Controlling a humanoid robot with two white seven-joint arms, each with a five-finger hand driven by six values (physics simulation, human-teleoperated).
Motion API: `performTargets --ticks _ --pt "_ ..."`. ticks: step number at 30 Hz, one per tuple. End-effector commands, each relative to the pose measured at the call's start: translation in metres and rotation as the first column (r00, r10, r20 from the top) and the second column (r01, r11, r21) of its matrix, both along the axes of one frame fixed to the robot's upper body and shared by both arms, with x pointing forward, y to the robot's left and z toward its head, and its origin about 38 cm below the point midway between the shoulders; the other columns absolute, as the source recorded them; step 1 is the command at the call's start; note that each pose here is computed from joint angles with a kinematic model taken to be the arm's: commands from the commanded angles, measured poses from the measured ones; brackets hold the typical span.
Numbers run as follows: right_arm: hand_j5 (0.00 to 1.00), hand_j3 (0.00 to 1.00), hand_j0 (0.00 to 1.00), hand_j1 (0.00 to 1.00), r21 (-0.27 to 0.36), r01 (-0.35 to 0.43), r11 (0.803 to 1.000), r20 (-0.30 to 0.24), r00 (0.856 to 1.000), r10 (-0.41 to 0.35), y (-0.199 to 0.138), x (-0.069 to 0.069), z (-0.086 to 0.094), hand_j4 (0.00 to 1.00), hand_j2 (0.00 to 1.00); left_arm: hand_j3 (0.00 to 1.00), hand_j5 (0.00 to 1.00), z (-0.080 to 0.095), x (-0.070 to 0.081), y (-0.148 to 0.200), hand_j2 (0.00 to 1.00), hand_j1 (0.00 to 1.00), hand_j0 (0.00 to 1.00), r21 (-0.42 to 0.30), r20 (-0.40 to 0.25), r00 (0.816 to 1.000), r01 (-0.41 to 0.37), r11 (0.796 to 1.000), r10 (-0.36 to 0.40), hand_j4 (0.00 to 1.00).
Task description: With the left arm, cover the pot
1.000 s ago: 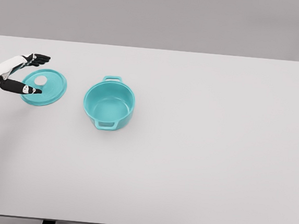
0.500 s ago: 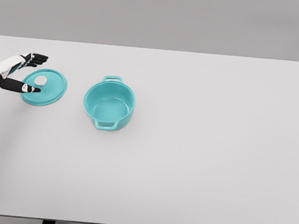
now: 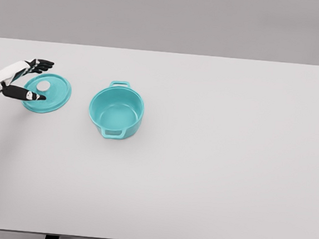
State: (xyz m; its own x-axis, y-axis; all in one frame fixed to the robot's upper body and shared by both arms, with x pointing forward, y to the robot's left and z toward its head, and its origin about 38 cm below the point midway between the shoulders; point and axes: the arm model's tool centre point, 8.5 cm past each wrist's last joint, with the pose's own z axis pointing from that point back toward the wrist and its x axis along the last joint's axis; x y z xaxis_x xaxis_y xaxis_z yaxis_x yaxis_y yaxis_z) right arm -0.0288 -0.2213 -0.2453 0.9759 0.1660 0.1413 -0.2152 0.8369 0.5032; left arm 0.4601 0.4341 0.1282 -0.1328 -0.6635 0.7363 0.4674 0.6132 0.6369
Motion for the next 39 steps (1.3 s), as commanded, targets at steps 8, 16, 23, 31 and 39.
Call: performTargets --ticks 8,16,23,31,39 --pt "1.00 1.00 1.00 1.00 0.001 -0.002 1.000 0.001 1.000 0.002 0.000 0.000 0.000 1.00 1.00 0.81 0.81 -0.003 -0.001 -0.001 0.81 0.81 0.81 -0.003 -0.010 1.000 0.003 1.000 -0.003 0.81" --pt "1.00 1.00 1.00 1.00 0.001 -0.001 1.000 0.001 1.000 0.001 0.000 0.000 0.000 1.00 1.00 0.82 0.82 -0.005 -0.001 0.003 0.82 0.82 0.82 0.001 -0.013 1.000 -0.011 1.000 0.011 0.82" --pt "1.00 1.00 1.00 1.00 0.001 -0.001 1.000 0.001 1.000 0.001 0.000 0.000 0.000 1.00 1.00 0.87 0.87 -0.004 0.000 0.006 0.87 0.87 0.87 0.020 -0.012 1.000 -0.020 1.000 0.020 0.87" --pt "1.00 1.00 1.00 1.00 0.001 -0.001 1.000 0.001 1.000 0.001 0.000 0.000 0.000 1.00 1.00 0.87 0.87 -0.009 0.005 0.004 0.87 0.87 0.87 0.051 -0.016 1.000 -0.024 0.998 0.025 0.87" --pt "1.00 1.00 1.00 1.00 0.001 -0.001 1.000 0.001 1.000 0.001 0.000 0.000 0.000 1.00 1.00 0.86 0.86 -0.012 0.006 0.002 0.86 0.86 0.86 0.042 -0.018 0.999 -0.031 0.999 0.031 0.86"
